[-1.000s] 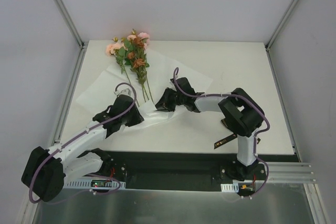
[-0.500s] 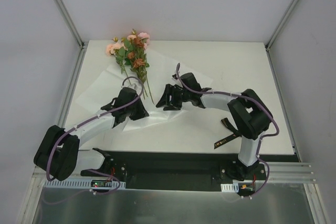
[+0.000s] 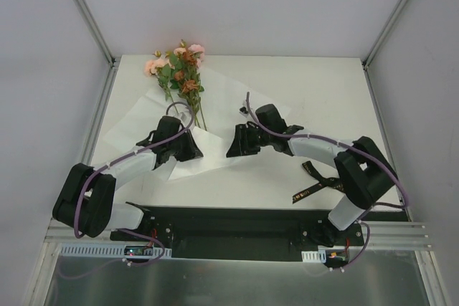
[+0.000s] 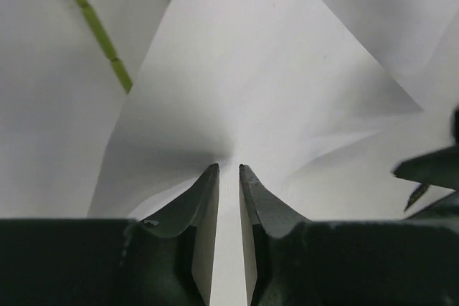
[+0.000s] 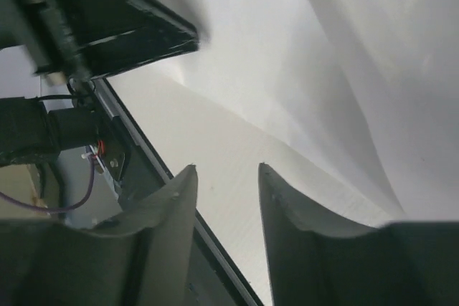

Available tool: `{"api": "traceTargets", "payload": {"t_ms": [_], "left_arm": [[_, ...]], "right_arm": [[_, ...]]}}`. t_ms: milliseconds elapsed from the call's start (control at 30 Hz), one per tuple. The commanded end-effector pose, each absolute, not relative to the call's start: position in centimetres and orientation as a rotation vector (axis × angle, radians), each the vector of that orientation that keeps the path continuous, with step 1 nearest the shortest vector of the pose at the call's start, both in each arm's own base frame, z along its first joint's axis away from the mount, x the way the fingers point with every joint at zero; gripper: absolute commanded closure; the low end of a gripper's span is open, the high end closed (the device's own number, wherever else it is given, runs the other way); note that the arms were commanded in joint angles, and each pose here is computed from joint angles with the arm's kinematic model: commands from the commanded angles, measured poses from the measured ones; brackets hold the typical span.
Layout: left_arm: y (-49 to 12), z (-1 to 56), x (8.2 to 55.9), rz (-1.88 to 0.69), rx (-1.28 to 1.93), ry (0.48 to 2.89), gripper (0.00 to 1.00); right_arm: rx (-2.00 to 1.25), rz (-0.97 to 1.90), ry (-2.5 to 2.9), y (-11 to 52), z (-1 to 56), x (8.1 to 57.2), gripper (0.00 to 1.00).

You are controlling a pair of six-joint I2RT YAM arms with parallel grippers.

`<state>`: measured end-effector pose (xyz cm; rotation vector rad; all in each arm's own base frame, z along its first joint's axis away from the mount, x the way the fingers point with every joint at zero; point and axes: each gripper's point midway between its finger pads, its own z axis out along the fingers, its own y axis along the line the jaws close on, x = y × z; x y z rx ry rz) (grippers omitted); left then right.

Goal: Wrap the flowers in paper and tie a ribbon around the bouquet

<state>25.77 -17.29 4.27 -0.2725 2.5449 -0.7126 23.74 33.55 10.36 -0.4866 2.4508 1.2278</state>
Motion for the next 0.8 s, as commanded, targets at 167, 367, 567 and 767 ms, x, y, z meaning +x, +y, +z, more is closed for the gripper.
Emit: {"api": "traceTargets", "payload": {"t_ms": [167,367,567,767], "left_arm": [[-19.4,5.2,24.9,-0.914,-0.229,2.525,0.85],[-18.6,2.7,25.6,-0.822,-0.307,2.601,0.99],[-18.3,0.9,26.0,-0.762,-0.319,2.654,1.00],[-17.6,-0.1,25.2,-0.720,-0.330,2.675,1.00]], "right_arm": [[-0.438,1.156,2.486,33.6,5.9,24.9,0.74],[-0.372,1.069,2.514,31.9,3.8,26.0,0.78],[-0.245,0.960,2.600,28.7,0.8,26.3,0.83],[-0.134,0.776,2.630,23.8,-0.6,26.0,0.84]]}}
